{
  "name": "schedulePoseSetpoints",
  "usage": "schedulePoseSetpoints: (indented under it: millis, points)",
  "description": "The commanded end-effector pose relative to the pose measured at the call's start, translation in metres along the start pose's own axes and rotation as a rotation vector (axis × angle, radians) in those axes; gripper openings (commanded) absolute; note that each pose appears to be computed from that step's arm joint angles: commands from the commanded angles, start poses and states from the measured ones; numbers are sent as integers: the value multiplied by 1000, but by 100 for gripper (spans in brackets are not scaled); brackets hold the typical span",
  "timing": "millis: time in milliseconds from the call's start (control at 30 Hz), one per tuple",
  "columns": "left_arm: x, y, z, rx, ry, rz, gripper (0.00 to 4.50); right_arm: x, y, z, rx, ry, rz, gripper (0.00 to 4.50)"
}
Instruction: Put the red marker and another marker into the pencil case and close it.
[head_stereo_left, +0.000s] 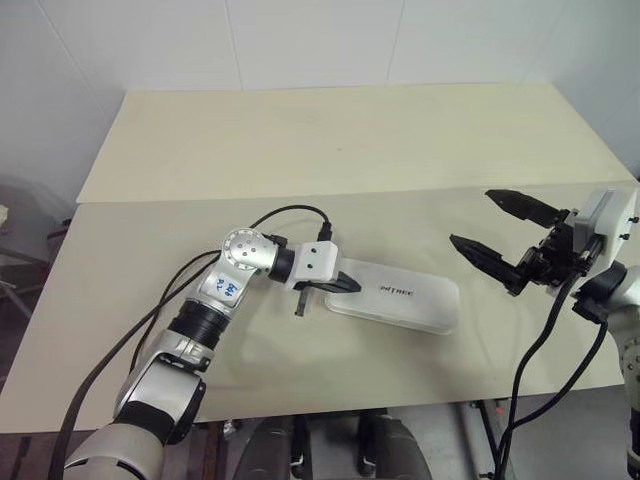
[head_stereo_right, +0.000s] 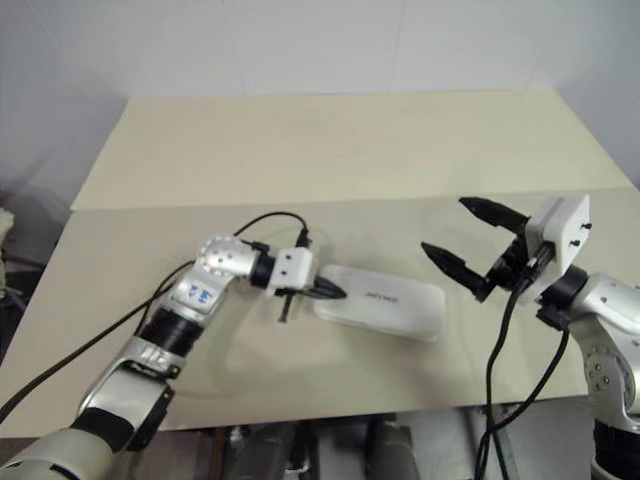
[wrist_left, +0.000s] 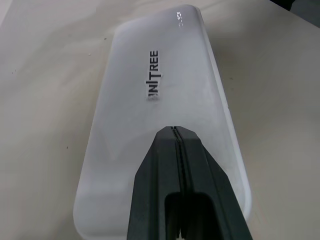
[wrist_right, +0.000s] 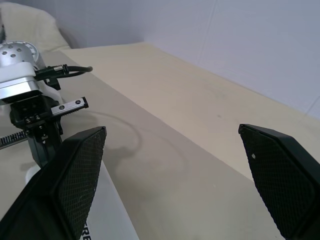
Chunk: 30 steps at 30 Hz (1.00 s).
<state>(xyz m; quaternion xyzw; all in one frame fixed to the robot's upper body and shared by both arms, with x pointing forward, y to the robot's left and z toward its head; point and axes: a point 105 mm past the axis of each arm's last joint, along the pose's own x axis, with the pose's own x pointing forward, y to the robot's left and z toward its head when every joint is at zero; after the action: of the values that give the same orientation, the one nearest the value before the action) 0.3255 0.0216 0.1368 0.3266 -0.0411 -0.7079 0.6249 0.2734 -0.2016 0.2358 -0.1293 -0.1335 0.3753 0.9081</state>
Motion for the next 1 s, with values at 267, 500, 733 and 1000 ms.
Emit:
schedulePoseSetpoints:
  millis: [267,500,733,1000]
  points:
    - [14,-3,2,-15,61,-65,3,2,9,7,-29,-68,-35,450]
    - [17,-8,7,-27,75,-98,3,6,14,1,-11,-82,-41,450]
    - [11,-16,-3,-77,115,-78,3,9,17,-6,9,-76,-25,450]
    - [7,-13,6,-85,40,27,3,19,15,-7,22,-79,24,450]
